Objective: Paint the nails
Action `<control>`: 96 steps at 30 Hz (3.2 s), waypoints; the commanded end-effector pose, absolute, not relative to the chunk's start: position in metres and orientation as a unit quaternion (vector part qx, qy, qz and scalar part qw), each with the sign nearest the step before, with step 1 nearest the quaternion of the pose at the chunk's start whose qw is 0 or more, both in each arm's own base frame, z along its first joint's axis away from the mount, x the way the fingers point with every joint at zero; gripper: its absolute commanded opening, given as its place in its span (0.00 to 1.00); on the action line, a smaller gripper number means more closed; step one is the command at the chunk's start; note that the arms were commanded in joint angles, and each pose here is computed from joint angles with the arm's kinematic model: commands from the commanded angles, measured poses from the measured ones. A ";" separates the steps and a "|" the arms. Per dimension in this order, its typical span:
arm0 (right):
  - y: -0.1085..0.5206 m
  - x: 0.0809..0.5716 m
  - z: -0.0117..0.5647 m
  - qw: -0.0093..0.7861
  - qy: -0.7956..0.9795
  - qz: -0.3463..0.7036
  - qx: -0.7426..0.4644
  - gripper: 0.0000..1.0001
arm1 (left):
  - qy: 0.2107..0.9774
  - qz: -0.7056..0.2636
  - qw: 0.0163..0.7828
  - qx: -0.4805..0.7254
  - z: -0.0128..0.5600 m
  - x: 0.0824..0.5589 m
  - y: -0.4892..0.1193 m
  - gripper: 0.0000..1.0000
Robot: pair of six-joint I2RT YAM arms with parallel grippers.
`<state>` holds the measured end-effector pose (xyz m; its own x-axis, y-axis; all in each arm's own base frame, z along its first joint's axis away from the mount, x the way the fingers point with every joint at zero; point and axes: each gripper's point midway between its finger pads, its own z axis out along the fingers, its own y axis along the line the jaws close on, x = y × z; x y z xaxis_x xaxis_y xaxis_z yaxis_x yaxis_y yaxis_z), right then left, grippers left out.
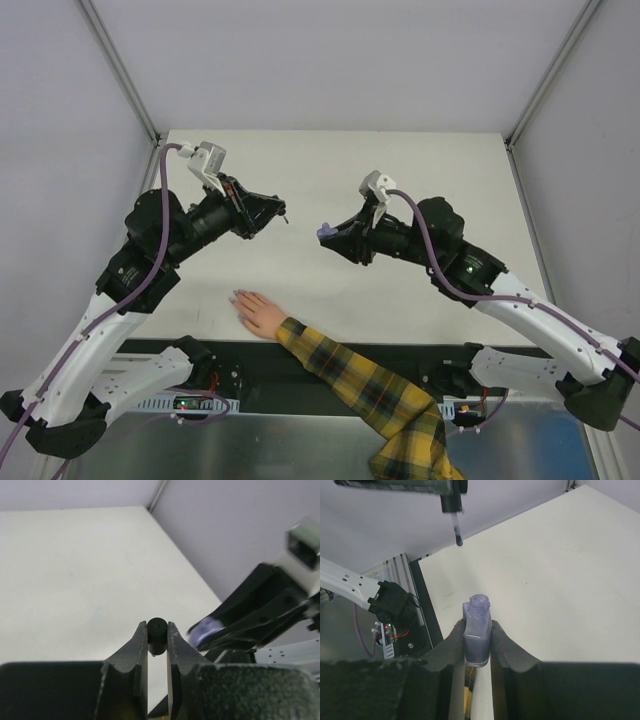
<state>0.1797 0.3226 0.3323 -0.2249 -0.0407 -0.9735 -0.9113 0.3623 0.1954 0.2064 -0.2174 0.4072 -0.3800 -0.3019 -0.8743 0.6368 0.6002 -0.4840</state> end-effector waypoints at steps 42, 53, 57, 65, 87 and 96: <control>0.206 0.291 0.473 0.606 0.703 0.320 -0.190 0.00 | 0.883 -0.213 0.413 -0.068 0.107 0.228 -0.095 0.00; 0.213 0.315 0.466 0.592 0.710 0.325 -0.198 0.00 | 0.900 -0.196 0.377 -0.100 0.085 0.238 -0.081 0.00; 0.213 0.319 0.462 0.589 0.713 0.325 -0.197 0.00 | 0.904 -0.198 0.363 -0.108 0.079 0.240 -0.080 0.00; 0.213 0.321 0.458 0.585 0.716 0.326 -0.196 0.00 | 0.905 -0.203 0.357 -0.111 0.075 0.244 -0.080 0.00; 0.215 0.326 0.453 0.576 0.719 0.340 -0.190 0.00 | 0.912 -0.197 0.337 -0.124 0.066 0.255 -0.076 0.00; 0.215 0.329 0.452 0.575 0.720 0.340 -0.188 0.01 | 0.913 -0.195 0.335 -0.123 0.067 0.261 -0.075 0.00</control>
<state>0.3275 0.2132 0.4334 -0.3148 0.0871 -0.9451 -0.6406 0.7152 0.2793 0.2439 -0.0731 0.0484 -0.7737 -0.3566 -0.5236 -0.1289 0.8978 -0.4211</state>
